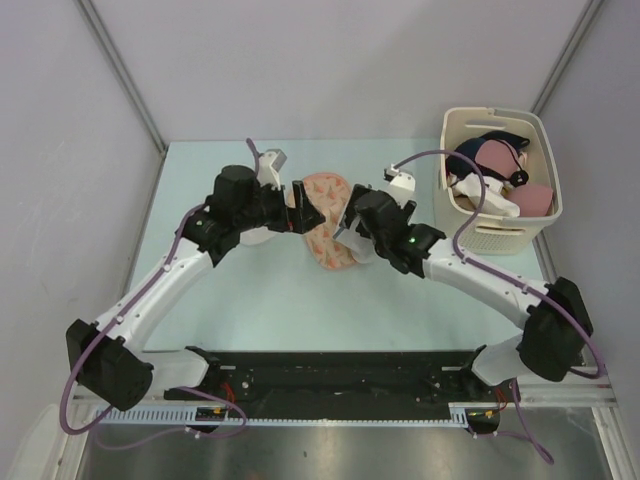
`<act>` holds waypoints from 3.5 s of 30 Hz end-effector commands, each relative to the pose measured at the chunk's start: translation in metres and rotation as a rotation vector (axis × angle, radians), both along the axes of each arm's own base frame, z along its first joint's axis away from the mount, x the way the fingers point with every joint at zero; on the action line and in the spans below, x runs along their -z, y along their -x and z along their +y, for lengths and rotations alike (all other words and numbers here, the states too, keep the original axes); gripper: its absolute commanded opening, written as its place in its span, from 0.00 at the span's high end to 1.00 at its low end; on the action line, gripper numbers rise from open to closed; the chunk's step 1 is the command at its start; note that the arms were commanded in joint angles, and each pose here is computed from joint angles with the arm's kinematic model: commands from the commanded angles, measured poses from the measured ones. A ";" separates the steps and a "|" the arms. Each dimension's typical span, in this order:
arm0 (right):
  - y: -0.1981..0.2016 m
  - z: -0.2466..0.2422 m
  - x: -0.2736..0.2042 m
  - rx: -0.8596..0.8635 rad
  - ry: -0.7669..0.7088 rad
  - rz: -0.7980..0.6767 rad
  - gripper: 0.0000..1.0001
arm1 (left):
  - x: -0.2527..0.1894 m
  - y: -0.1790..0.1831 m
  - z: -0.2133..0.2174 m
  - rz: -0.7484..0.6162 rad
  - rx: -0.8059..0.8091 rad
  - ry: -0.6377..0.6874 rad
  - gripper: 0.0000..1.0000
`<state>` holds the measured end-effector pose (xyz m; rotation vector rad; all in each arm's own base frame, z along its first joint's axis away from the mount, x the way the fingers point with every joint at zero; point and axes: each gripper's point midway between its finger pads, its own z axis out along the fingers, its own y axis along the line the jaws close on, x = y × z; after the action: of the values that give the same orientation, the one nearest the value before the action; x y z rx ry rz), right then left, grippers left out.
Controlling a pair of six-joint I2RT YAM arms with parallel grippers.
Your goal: Unzip the laundry bag and remove the bra
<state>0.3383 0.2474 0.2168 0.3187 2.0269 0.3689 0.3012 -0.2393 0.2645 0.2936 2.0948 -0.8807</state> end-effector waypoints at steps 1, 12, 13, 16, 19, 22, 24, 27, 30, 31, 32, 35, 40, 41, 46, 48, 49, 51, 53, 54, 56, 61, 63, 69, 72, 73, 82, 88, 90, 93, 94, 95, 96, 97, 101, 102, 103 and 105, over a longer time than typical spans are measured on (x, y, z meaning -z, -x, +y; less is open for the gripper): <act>-0.019 -0.022 -0.001 0.152 0.094 -0.050 0.00 | -0.005 0.010 -0.003 0.001 0.032 0.034 0.00; 0.030 -0.108 0.010 0.338 0.276 0.019 0.00 | 0.024 0.013 -0.020 0.053 0.123 0.066 0.00; 0.036 -0.114 0.011 0.344 0.275 0.020 0.00 | 0.025 0.013 -0.023 0.059 0.136 0.072 0.00; 0.048 -0.121 0.007 0.333 0.202 0.018 0.00 | 0.036 0.015 -0.029 0.092 0.158 0.080 0.00; 0.050 -0.104 -0.012 0.258 0.092 -0.034 0.00 | 0.044 0.014 -0.039 0.132 0.171 0.103 0.00; 0.049 -0.090 -0.013 0.198 0.056 -0.031 0.00 | 0.048 0.018 -0.059 0.183 0.220 0.112 0.02; 0.052 -0.086 -0.007 0.176 0.045 0.002 0.00 | 0.048 0.020 -0.070 0.180 0.218 0.100 0.03; 0.062 -0.093 0.018 0.130 0.022 0.056 0.00 | 0.042 0.007 -0.085 0.162 0.172 0.076 0.03; 0.068 -0.093 0.008 0.041 -0.013 -0.030 0.02 | 0.039 0.000 -0.089 0.171 0.166 0.066 0.03; 0.065 -0.099 0.008 0.001 0.051 -0.043 0.02 | 0.038 -0.003 -0.090 0.167 0.162 0.067 0.03; 0.061 -0.096 0.008 -0.039 0.073 -0.044 0.00 | 0.037 -0.004 -0.091 0.162 0.157 0.068 0.03; 0.050 -0.090 0.021 -0.177 0.184 0.004 0.00 | 0.036 -0.008 -0.086 0.152 0.130 0.057 0.03; 0.022 -0.083 0.045 -0.244 0.259 0.026 0.00 | 0.036 -0.016 -0.062 0.145 0.081 0.046 0.03; 0.009 -0.085 0.055 -0.236 0.231 0.063 0.00 | 0.031 -0.015 -0.058 0.135 0.076 0.051 0.03; -0.034 -0.094 0.072 -0.113 0.289 0.068 0.15 | 0.037 -0.012 -0.037 0.148 0.050 0.029 0.03; -0.041 -0.095 0.076 -0.085 0.313 0.072 0.65 | 0.038 -0.009 -0.031 0.140 0.042 0.021 0.03; -0.039 -0.096 0.077 -0.076 0.316 0.090 1.00 | 0.039 -0.008 -0.029 0.145 0.043 0.017 0.03; -0.032 -0.083 0.058 -0.156 0.295 0.049 1.00 | 0.037 -0.007 -0.024 0.130 0.038 0.011 0.03; -0.016 -0.058 0.043 -0.313 0.271 0.005 1.00 | 0.039 -0.009 -0.014 0.129 0.019 -0.001 0.02; -0.001 -0.049 0.025 -0.412 0.295 -0.059 1.00 | 0.036 -0.009 -0.011 0.119 0.016 0.004 0.02; 0.022 -0.035 0.016 -0.562 0.303 -0.099 1.00 | 0.037 -0.013 -0.001 0.121 -0.003 0.006 0.02; 0.091 -0.031 0.017 -0.926 0.564 -0.383 1.00 | 0.030 -0.019 0.017 0.097 -0.023 -0.005 0.01; 0.101 -0.037 0.008 -0.940 0.618 -0.490 1.00 | 0.026 -0.023 0.025 0.091 -0.038 0.001 0.00; 0.118 -0.042 -0.008 -0.964 0.639 -0.636 1.00 | 0.010 -0.020 0.027 0.065 -0.009 0.035 0.00; 0.118 -0.040 -0.003 -0.979 0.638 -0.622 1.00 | 0.001 -0.020 0.029 0.042 -0.006 0.035 0.00; 0.119 -0.038 -0.002 -0.987 0.635 -0.619 1.00 | -0.001 -0.019 0.028 0.039 0.004 0.038 0.00; 0.072 -0.086 -0.044 -0.454 0.698 -0.582 1.00 | 0.002 -0.015 0.028 0.050 0.012 0.042 0.00; 0.073 -0.124 -0.083 -0.073 0.722 -0.478 1.00 | 0.000 -0.015 0.028 0.038 0.008 0.044 0.00; 0.074 -0.116 -0.083 -0.001 0.785 -0.450 1.00 | 0.000 -0.017 0.028 0.040 0.006 0.044 0.00; 0.073 -0.123 -0.088 0.312 0.799 -0.336 1.00 | -0.004 -0.014 0.024 0.036 0.039 0.055 0.00; 0.081 -0.135 -0.091 0.462 0.829 -0.290 1.00 | -0.005 -0.013 0.025 0.027 0.037 0.057 0.00; 0.079 -0.124 -0.089 0.487 0.843 -0.285 1.00 | -0.004 -0.015 0.027 0.018 0.022 0.052 0.00; 0.077 -0.098 -0.086 0.486 0.841 -0.262 1.00 | -0.004 -0.015 0.028 0.016 0.017 0.050 0.00; 0.078 -0.093 -0.079 0.508 0.867 -0.208 1.00 | -0.003 -0.015 0.028 0.019 0.014 0.047 0.00; 0.064 -0.048 -0.055 0.390 0.854 -0.119 1.00 | 0.003 -0.013 0.028 0.046 0.013 0.041 0.00; 0.061 -0.038 -0.049 0.363 0.907 -0.108 1.00 | 0.004 -0.014 0.029 0.043 0.009 0.040 0.00; 0.056 -0.023 -0.044 0.354 0.923 -0.105 1.00 | 0.003 -0.012 0.029 0.040 0.010 0.043 0.00; 0.051 -0.012 -0.040 0.347 0.935 -0.103 1.00 | 0.007 -0.012 0.030 0.046 0.008 0.034 0.00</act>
<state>0.3160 0.2581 0.2534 -0.3432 1.5555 -0.8370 0.3201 -0.2110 0.2424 0.2219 2.1710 -0.9234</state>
